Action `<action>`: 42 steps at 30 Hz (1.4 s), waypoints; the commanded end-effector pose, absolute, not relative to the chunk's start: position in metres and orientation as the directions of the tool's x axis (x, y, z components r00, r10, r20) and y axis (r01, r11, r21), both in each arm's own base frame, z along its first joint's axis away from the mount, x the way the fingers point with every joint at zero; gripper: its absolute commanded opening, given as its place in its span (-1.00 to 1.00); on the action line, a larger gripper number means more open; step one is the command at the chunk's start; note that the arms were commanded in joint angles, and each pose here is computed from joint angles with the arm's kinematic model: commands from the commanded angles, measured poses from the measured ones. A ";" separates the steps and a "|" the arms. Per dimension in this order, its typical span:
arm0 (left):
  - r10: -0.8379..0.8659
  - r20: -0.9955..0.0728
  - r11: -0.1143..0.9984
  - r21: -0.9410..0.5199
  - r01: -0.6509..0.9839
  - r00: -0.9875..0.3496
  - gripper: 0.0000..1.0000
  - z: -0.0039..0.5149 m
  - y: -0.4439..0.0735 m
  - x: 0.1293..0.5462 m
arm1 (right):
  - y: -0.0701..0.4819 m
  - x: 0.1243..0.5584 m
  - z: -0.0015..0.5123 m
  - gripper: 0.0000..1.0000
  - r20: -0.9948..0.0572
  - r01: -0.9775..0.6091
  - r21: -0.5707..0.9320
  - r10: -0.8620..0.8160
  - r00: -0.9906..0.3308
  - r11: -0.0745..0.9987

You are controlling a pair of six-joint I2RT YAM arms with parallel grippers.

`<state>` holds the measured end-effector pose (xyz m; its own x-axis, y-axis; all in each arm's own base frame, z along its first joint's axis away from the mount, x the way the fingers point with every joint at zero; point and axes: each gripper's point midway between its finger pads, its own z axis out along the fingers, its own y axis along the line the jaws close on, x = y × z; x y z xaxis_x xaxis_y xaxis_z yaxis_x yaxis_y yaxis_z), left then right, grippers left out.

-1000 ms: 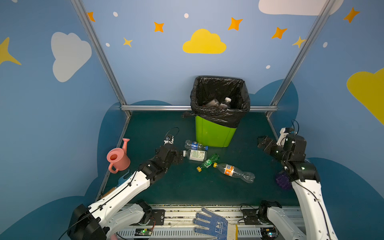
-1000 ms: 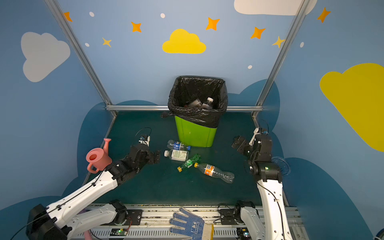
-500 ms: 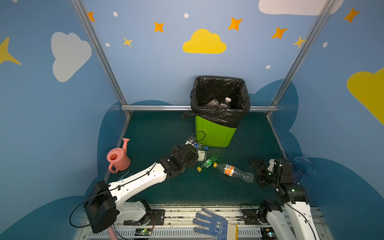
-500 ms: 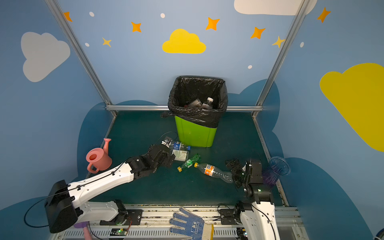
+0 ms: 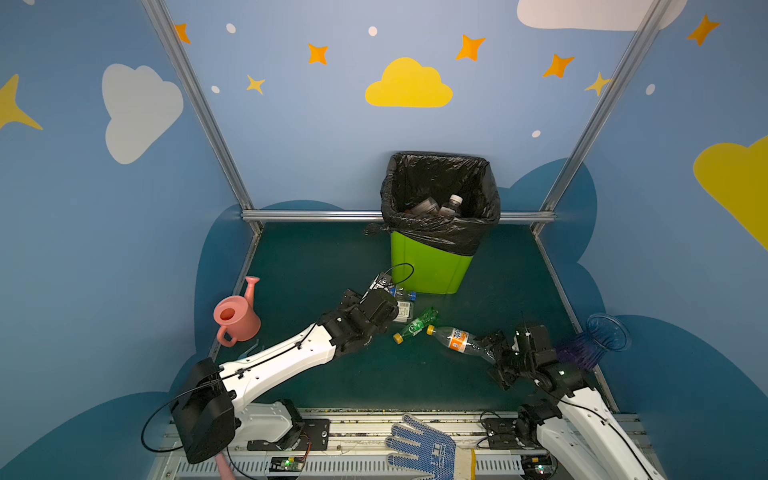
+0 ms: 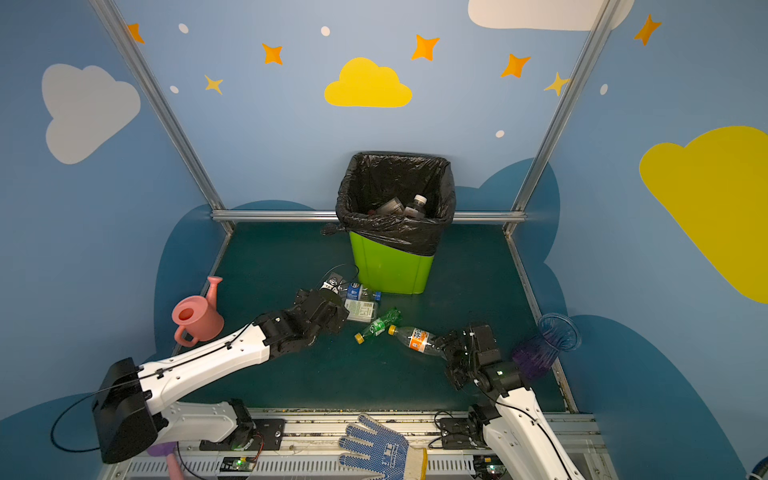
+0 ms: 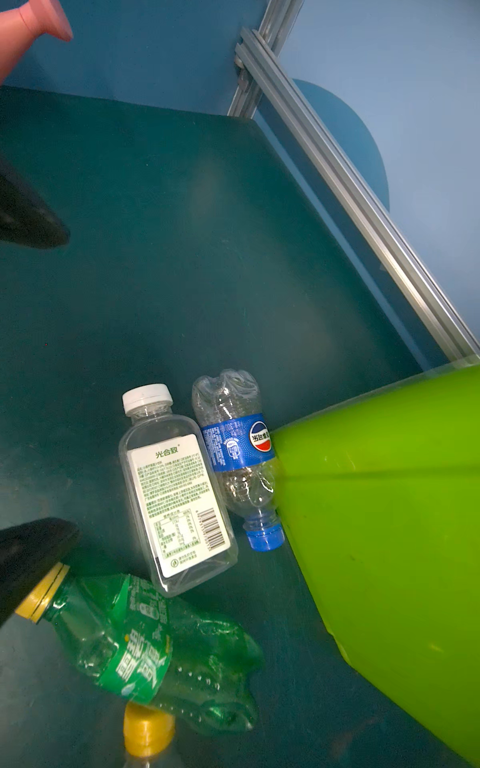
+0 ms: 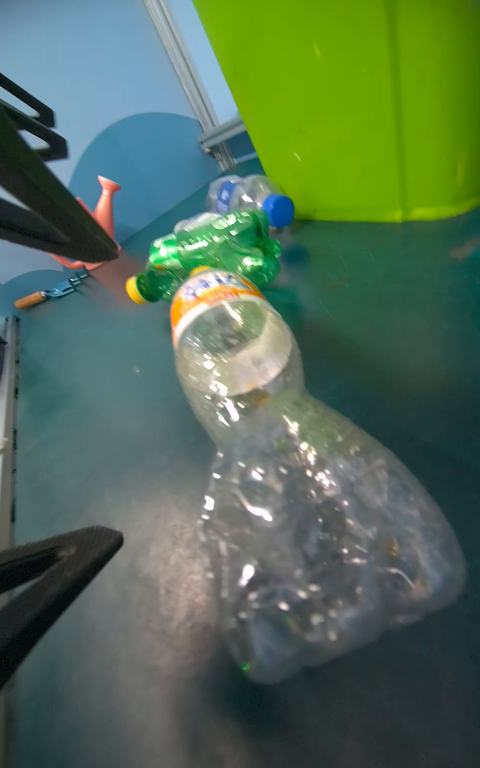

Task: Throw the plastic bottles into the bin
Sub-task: 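Lower the right gripper onto the orange-label bottle and close it, then swing the orange-label bottle over the bin with the right gripper and release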

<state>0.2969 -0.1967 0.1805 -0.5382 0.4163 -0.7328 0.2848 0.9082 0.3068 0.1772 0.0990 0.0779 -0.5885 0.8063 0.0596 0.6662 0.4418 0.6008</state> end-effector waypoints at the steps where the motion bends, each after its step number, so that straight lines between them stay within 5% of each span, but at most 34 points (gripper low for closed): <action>1: 0.411 -0.722 0.911 0.324 0.254 -0.556 1.00 0.177 -0.188 0.294 | 0.092 0.190 0.065 0.94 0.022 0.683 0.595 0.841 -0.541 0.424; 26: 0.382 -0.723 0.923 0.331 0.197 -0.576 1.00 0.164 -0.170 0.286 | 0.046 0.231 0.034 0.65 -0.209 0.756 0.464 0.887 -0.412 0.461; 37: 0.373 -0.727 0.925 0.336 0.176 -0.576 1.00 0.164 -0.164 0.285 | 0.047 0.237 0.026 -0.16 -0.209 0.754 0.416 0.860 -0.466 0.509; 42: 0.369 -0.724 0.927 0.333 0.173 -0.582 1.00 0.160 -0.163 0.283 | 0.049 0.250 0.045 -0.25 -0.240 0.709 0.468 0.848 -0.473 0.528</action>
<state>0.2861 -0.1697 0.1597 -0.5794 0.3800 -0.7210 0.1959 0.9236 0.3294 0.2415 0.0503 0.0313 -0.4615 0.8628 -0.2062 0.7394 0.5026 0.4480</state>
